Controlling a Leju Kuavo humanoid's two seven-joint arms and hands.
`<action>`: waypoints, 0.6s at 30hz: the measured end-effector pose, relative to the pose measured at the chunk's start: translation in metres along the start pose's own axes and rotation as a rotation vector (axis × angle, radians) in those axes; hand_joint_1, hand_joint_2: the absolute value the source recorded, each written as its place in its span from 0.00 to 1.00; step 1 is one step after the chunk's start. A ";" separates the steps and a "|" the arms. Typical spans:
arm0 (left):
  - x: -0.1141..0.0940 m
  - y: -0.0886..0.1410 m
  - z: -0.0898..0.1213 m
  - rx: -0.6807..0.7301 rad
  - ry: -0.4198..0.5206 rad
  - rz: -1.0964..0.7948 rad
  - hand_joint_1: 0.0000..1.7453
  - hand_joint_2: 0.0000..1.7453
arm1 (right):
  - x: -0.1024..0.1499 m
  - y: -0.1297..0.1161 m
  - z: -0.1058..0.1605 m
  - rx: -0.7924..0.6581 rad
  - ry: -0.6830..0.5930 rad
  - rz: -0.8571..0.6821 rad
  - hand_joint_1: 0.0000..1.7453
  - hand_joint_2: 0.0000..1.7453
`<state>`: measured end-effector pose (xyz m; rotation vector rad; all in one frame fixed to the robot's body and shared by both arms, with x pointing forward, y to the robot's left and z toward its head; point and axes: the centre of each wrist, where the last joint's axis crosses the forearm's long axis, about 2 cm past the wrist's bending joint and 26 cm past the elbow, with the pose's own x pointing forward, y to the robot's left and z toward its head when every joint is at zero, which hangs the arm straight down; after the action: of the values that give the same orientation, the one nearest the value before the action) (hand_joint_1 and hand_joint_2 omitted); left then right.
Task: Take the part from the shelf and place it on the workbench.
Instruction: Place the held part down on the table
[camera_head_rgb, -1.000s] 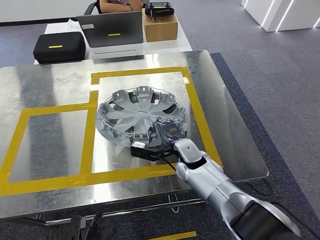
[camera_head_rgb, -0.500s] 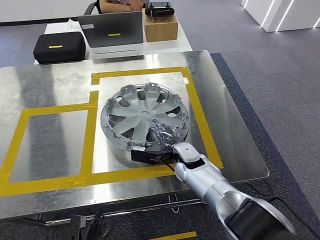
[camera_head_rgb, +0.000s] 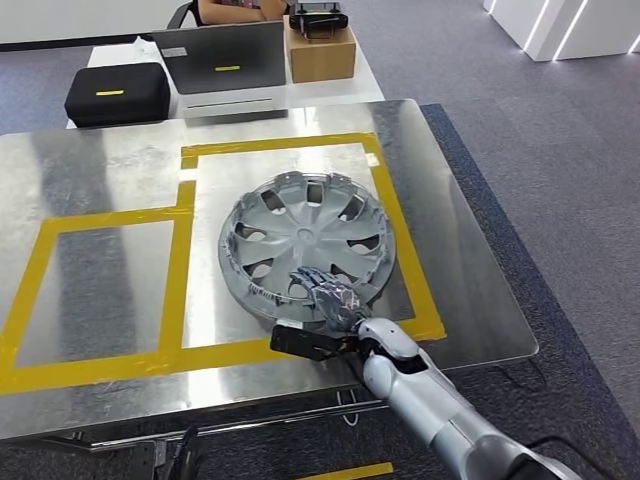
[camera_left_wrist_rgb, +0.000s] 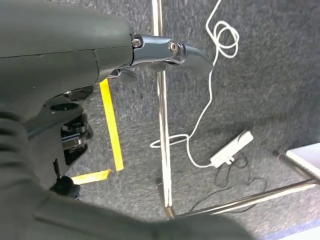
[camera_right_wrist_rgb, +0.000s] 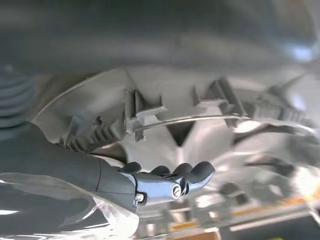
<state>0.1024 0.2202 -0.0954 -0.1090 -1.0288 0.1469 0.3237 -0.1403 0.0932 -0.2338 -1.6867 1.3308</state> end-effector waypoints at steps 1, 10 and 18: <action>-0.001 0.001 0.001 0.009 -0.003 0.005 0.00 0.00 | 0.001 0.004 0.009 -0.018 -0.023 -0.031 0.00 0.00; -0.010 0.009 0.012 0.092 0.004 0.054 0.00 0.00 | 0.022 0.033 0.102 -0.272 -0.103 -0.353 0.00 0.00; -0.016 0.012 0.019 0.158 0.000 0.074 0.00 0.00 | 0.009 0.037 0.201 -0.690 0.085 -0.362 0.00 0.00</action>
<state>0.0769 0.2300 -0.1006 -0.0037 -1.0097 0.2945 0.1537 -0.2517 0.0737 -0.3526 -1.9514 0.4388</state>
